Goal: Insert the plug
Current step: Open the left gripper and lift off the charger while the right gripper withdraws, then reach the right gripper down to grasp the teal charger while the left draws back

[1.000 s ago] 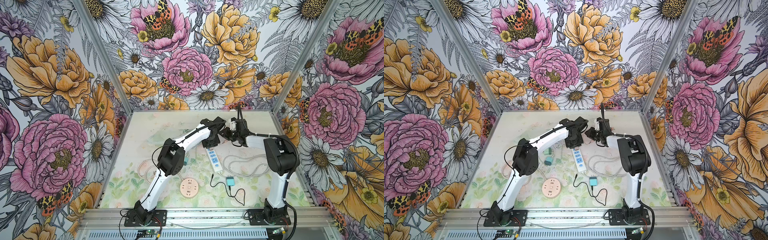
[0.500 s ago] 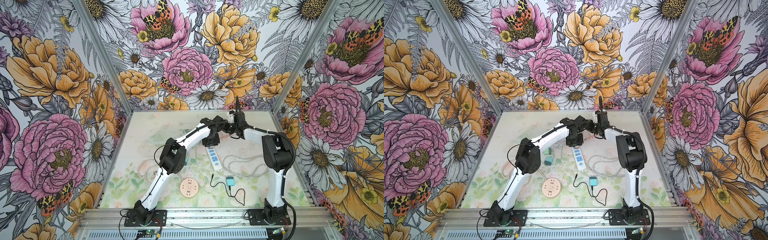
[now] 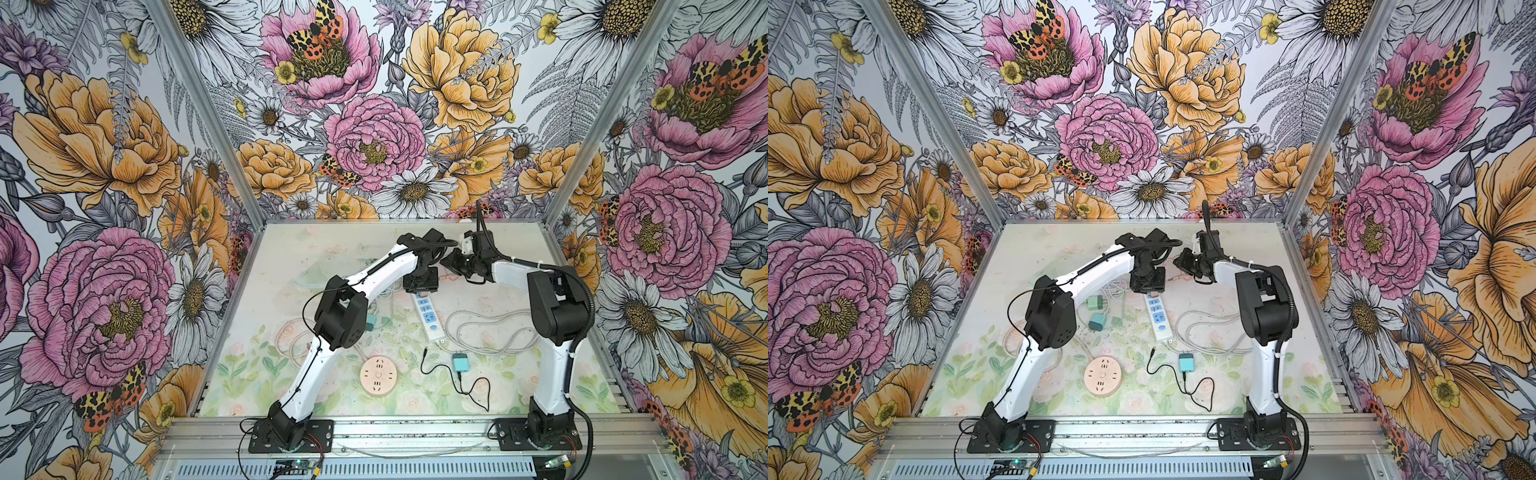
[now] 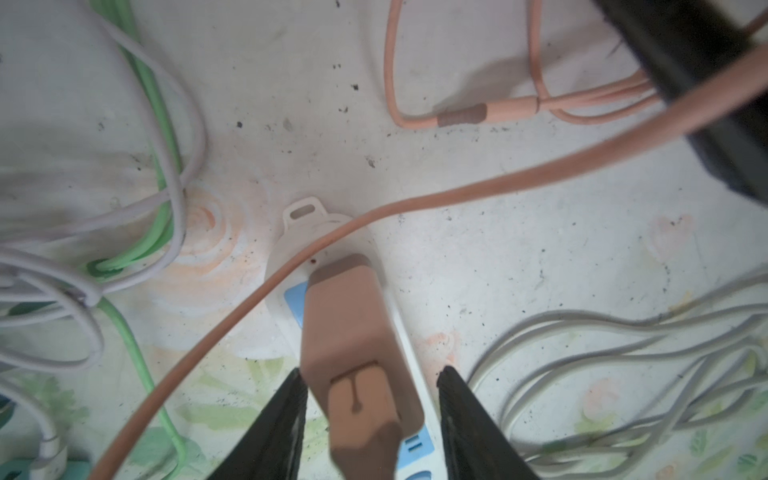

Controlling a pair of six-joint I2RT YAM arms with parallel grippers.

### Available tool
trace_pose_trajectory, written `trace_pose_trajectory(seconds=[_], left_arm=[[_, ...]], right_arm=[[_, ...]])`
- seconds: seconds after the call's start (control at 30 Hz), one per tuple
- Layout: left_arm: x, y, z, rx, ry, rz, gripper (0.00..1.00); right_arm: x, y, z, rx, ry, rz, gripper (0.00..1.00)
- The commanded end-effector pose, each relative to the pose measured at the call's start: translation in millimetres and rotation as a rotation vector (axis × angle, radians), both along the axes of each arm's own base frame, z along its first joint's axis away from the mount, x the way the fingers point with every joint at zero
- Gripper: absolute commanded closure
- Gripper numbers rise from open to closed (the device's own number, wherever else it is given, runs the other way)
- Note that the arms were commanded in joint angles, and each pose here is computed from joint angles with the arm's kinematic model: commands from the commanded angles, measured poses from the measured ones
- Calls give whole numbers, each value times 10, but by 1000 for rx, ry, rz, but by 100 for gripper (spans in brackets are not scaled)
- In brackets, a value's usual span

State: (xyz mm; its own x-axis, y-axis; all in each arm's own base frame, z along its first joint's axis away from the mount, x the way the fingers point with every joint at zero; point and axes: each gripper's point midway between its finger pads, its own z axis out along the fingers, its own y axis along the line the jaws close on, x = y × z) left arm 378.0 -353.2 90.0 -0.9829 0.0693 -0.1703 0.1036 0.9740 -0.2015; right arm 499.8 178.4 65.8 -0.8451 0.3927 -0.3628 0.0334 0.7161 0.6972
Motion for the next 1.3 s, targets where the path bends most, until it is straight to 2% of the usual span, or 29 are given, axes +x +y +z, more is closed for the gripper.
trace_pose_trajectory(seconds=[0.0, 0.17, 0.37, 0.43, 0.6, 0.67, 0.83, 0.97, 1.27], left_arm=[[-172, 0, 412, -42, -45, -87, 46], [-433, 234, 527, 11, -60, -90, 43], [-769, 491, 809, 44, -125, -134, 44], [-885, 568, 835, 56, -132, -151, 45], [-1152, 686, 832, 72, -146, -227, 48], [-1227, 669, 799, 42, -144, -254, 49], [-1209, 636, 823, -3, -216, -287, 51], [-1138, 610, 887, -46, -269, -299, 51], [-1059, 641, 762, -144, -222, -317, 58]], right_arm=[[6, -79, 267, -10, -57, -16, 84], [-153, -110, 368, 3, -31, 5, 83], [-514, -240, 562, -70, -23, 17, 66], [-658, -321, 622, -104, -18, 4, 63], [-1114, -439, 717, -158, -5, 7, 61], [-1310, -525, 740, -207, -2, -9, 61], [-1751, -613, 797, -263, 0, -20, 58], [-2073, -584, 730, -357, 44, 0, 58], [-2453, -268, 514, -368, 120, 89, 62]])
